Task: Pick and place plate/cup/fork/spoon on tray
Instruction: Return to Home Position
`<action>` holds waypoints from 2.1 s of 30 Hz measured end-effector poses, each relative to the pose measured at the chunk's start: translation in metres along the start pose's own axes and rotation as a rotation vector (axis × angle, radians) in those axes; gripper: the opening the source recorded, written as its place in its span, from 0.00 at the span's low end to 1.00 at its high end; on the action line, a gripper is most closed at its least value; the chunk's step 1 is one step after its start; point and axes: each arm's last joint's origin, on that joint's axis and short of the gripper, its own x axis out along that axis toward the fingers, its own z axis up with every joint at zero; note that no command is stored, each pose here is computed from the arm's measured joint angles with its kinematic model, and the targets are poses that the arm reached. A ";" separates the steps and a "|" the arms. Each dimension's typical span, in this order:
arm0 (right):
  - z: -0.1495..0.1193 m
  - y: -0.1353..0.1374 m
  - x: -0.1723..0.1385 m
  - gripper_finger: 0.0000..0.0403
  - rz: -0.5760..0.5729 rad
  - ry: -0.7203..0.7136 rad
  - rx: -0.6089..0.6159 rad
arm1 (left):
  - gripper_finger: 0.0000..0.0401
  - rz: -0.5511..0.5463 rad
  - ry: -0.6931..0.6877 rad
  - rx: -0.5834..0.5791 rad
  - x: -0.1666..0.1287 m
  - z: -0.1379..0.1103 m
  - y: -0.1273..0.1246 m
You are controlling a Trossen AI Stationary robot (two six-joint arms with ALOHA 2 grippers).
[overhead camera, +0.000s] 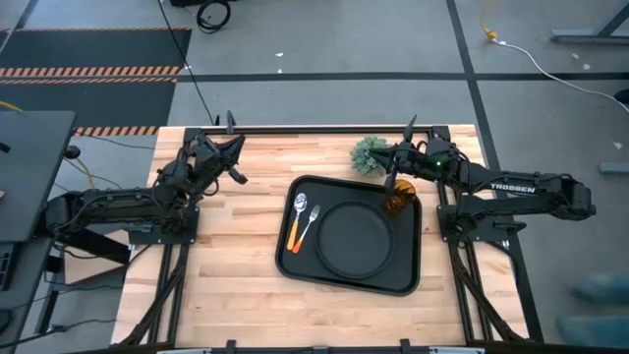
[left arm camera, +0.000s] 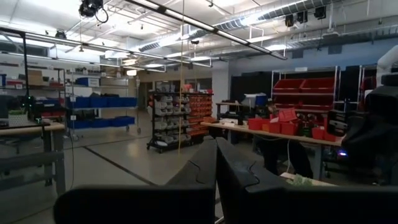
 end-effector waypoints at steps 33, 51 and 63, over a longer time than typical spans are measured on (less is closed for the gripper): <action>-0.004 0.001 0.000 0.07 0.030 0.044 -0.084 | 0.02 -0.087 0.002 -0.032 0.000 -0.001 -0.003; 0.006 0.000 -0.002 0.02 0.021 -0.059 -0.100 | 0.02 -0.142 -0.018 -0.005 0.000 0.001 -0.004; 0.006 0.000 -0.002 0.06 0.020 -0.063 -0.111 | 0.02 -0.141 -0.018 -0.002 0.000 0.001 -0.004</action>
